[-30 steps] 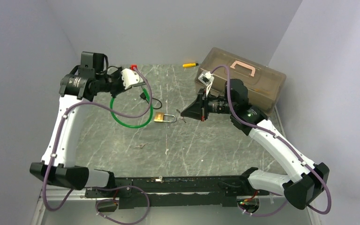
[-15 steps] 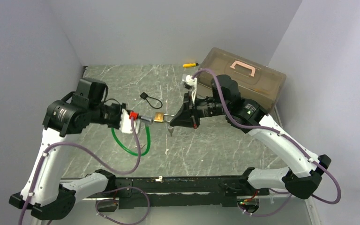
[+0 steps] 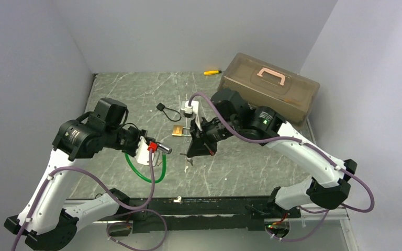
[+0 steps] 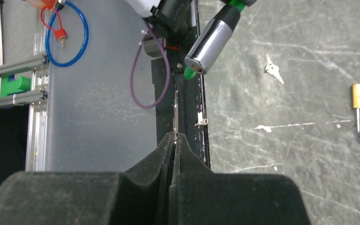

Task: Unlock with the key
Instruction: Unlock the lock.

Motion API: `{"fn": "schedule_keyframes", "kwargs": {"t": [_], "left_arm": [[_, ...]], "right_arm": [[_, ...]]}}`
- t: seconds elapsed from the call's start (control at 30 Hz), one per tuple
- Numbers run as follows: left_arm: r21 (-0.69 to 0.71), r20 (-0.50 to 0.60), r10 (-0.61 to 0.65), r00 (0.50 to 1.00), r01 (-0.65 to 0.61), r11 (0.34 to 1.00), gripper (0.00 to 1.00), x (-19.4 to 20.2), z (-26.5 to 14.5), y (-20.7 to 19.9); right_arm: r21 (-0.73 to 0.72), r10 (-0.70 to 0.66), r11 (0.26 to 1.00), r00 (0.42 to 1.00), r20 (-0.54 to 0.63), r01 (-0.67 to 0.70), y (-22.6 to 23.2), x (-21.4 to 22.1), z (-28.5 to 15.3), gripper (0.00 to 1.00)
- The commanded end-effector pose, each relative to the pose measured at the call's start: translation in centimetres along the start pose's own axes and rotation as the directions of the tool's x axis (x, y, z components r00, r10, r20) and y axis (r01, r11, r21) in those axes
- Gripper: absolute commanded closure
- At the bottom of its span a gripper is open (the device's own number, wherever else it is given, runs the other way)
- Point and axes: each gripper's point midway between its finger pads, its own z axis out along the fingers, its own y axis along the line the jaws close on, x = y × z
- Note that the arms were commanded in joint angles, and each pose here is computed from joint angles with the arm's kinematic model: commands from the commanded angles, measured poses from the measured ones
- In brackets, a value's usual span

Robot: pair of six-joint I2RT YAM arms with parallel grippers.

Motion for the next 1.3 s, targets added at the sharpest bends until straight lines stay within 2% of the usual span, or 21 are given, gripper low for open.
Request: {"fn": "schedule_keyframes", "kwargs": {"t": [0.0, 0.27, 1.27], "left_arm": [[-0.067, -0.032, 0.021, 0.999, -0.023, 0.998, 1.0, 0.3, -0.2, 1.5], [-0.084, -0.058, 0.02, 0.998, -0.025, 0.996, 1.0, 0.7, -0.2, 1.4], [-0.057, -0.045, 0.042, 0.998, -0.044, 0.997, 1.0, 0.2, 0.0, 0.6]], "right_arm": [[-0.003, 0.004, 1.0, 1.0, -0.03, -0.004, 0.5, -0.3, 0.2, 1.0], [-0.01, 0.051, 0.999, 0.998, -0.032, -0.052, -0.2, -1.0, 2.1, 1.0], [0.01, 0.047, 0.999, 0.999, -0.011, -0.046, -2.3, -2.2, 3.7, 1.0]]}}
